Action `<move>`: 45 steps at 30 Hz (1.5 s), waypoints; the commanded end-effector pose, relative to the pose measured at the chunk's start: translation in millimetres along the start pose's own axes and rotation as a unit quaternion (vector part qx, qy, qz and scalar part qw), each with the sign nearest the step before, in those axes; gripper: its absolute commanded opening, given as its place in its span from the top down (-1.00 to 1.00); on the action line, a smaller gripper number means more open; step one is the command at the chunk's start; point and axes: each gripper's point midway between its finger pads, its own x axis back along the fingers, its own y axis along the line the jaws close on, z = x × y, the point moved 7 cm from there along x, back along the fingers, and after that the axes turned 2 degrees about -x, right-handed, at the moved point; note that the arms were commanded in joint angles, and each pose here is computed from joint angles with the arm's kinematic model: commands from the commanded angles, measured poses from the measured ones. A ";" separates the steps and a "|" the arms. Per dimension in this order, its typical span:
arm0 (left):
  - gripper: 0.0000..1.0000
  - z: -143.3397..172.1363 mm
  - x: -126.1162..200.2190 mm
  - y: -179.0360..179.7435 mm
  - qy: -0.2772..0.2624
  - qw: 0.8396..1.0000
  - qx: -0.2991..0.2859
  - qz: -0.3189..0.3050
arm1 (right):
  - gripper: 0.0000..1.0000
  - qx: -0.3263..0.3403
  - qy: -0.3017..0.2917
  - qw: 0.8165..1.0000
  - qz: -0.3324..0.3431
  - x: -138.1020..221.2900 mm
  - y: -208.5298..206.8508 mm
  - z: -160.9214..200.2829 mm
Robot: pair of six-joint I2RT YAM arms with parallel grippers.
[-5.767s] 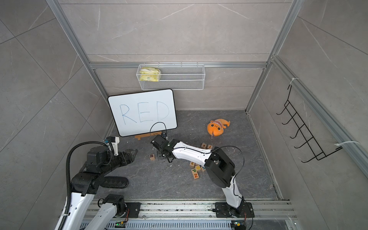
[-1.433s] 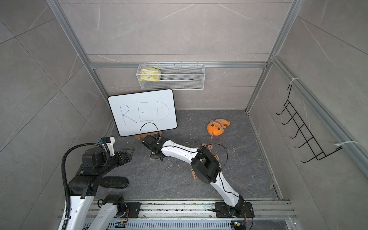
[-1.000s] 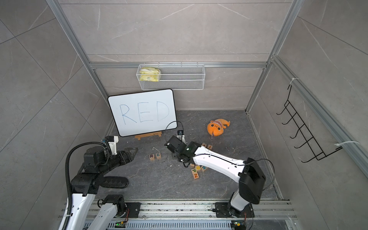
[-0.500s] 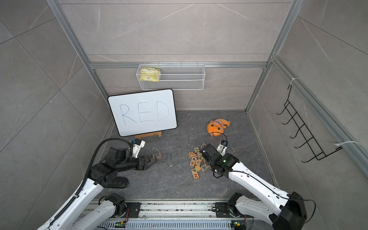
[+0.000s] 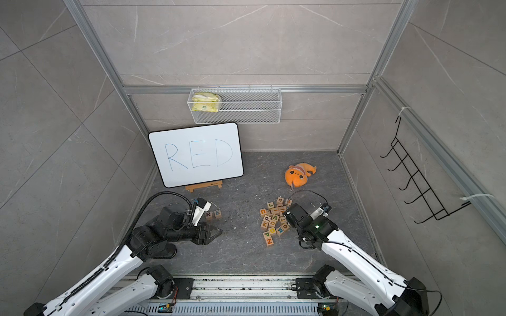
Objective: Assemble the uppercase word "red" with letter blocks
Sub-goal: Pick up the letter block from the center of the board.
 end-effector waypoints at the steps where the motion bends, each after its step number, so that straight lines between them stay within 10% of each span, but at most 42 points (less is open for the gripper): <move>1: -0.36 -6.5 6.3 4.5 -0.011 0.999 -0.018 -0.044 | -0.31 -0.014 0.009 1.000 0.011 -8.8 -2.6 3.7; 25: -0.43 -7.8 12.5 9.3 -0.021 0.997 -0.018 -0.069 | -0.18 -0.039 0.115 0.990 0.073 -107.8 15.2 27.9; 45: -0.44 -9.6 15.7 9.9 -0.029 0.997 -0.015 -0.070 | 0.13 -0.039 0.115 0.989 0.088 -111.1 6.2 30.6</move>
